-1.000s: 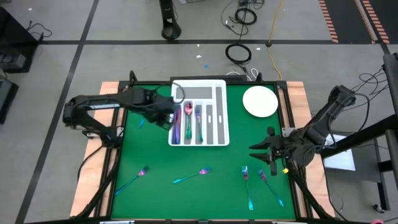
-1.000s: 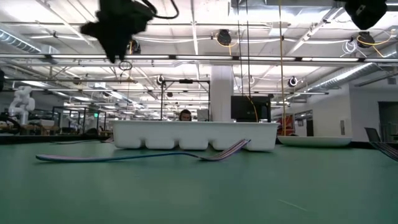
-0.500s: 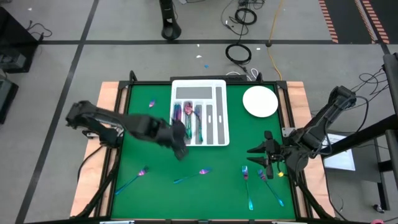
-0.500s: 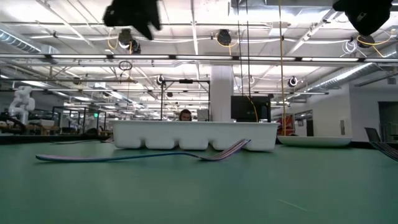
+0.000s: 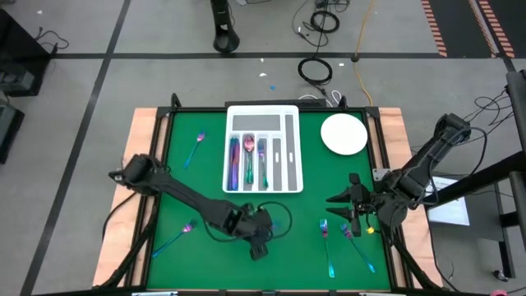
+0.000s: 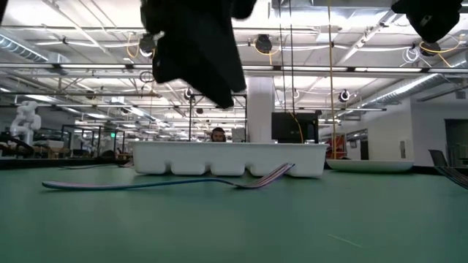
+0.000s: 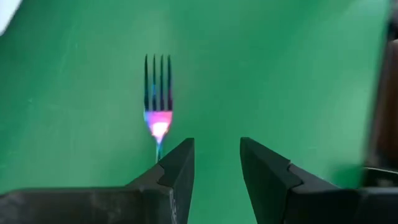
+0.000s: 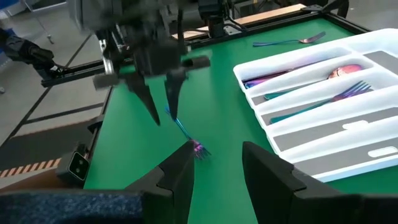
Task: Sort silverware
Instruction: Put the blue fork into the silverware tray
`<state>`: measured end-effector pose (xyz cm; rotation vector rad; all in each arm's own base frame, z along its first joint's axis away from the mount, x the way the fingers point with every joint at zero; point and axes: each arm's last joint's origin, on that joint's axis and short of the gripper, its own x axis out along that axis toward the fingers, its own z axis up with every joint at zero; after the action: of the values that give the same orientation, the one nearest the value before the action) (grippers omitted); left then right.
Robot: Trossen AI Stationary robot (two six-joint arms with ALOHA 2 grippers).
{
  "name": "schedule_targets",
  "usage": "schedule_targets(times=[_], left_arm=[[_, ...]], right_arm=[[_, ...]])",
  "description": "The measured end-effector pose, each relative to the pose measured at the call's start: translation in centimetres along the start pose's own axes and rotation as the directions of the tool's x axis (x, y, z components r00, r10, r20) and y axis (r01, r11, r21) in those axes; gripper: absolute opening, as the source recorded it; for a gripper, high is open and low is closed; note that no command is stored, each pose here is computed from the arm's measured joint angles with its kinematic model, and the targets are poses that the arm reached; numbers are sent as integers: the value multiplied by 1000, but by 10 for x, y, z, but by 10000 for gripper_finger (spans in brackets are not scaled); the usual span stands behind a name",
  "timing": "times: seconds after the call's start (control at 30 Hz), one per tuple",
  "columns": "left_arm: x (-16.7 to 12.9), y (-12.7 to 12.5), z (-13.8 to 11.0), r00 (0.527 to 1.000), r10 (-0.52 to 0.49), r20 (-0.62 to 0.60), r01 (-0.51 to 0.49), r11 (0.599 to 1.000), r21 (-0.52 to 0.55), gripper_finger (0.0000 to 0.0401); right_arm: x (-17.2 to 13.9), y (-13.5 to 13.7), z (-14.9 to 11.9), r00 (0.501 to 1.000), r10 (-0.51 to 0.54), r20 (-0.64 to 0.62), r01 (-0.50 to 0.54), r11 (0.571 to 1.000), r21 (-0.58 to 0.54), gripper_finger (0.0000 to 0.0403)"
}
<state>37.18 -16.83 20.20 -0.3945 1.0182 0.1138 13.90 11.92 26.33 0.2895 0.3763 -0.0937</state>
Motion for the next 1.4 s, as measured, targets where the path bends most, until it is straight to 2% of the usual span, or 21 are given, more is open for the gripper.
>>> schedule_targets(times=[0.2,0.43,0.73,1.0,1.4], left_arm=[[28,3,-11,996,81,-19,-81,996,34,130],[38,7,-15,990,142,-26,-139,986,89,130],[37,5,-22,985,165,-41,-160,981,110,130],[58,8,-32,976,206,-75,-195,972,129,130],[57,8,-31,977,192,-95,-180,976,122,122]], right_arm=[[0,0,0,1000,-3,3,3,1000,-2,125],[0,0,0,1000,-5,4,5,1000,-24,125],[0,0,0,1000,-5,5,5,1000,-26,125],[0,0,0,1000,-4,5,4,1000,-26,125],[0,0,0,1000,-4,5,4,1000,-26,125]])
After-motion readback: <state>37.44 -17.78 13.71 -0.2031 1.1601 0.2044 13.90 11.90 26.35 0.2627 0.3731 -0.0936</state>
